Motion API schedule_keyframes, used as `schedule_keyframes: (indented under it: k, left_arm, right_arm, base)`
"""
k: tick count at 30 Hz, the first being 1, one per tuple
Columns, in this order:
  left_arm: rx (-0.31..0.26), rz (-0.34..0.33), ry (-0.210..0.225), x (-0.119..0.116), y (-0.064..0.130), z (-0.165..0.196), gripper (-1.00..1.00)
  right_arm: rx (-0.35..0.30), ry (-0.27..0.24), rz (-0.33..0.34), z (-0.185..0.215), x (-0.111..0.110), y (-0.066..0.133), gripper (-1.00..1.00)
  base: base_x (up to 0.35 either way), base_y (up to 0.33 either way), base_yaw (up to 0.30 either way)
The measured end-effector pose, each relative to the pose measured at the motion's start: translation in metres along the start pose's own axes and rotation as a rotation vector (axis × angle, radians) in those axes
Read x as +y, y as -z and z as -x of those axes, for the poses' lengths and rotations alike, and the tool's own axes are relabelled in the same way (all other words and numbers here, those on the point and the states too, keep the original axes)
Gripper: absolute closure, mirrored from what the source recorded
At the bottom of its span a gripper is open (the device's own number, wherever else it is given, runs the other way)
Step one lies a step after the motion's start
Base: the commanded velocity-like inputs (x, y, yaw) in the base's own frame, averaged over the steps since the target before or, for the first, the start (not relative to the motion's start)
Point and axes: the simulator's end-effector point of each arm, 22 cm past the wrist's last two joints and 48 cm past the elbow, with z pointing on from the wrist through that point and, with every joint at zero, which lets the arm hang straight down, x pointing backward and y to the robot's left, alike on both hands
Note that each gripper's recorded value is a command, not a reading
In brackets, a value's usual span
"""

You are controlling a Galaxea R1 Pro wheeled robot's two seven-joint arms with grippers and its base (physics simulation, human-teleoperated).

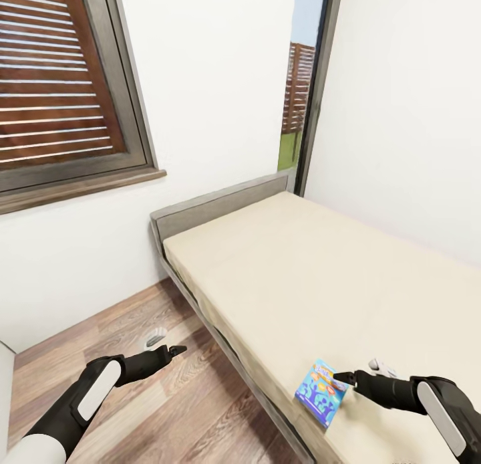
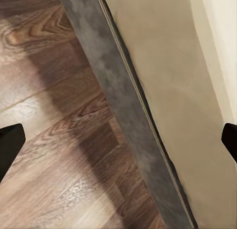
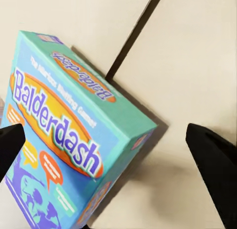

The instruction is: Put all the toys in the child's room - the three board games (two on the bed and one on the table), the two jigsaw puzzles on the table, and the tennis ball on the table - inside the toy box on the table in the child's room.

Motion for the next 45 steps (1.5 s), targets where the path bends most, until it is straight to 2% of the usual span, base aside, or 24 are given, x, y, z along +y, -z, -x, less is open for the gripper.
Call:
schedule_keyframes:
  k: [8,17,34,45]
  left_arm:
    - [0.000,0.000,0.000,0.003,-0.003,-0.002,-1.00]
    - [0.000,0.000,0.000,0.003,-0.003,-0.002,-1.00]
    - [0.000,0.000,0.000,0.003,-0.003,-0.002,-1.00]
    - [-0.001,0.000,0.000,0.003,-0.003,-0.002,-1.00]
  right_arm:
    - [0.014,0.011,0.009,-0.007,0.005,-0.009,-1.00]
    - [-0.012,0.025,0.020,-0.002,0.010,-0.011,-1.00]
    - [-0.027,0.038,0.023,0.002,0.014,-0.011,-1.00]
    - [-0.028,0.037,0.026,0.002,0.015,-0.011,-1.00]
  base:
    - [0.000,0.000,0.000]
    - [0.000,0.000,0.011]
    - [0.000,0.000,0.196]
    - [0.000,0.000,0.060]
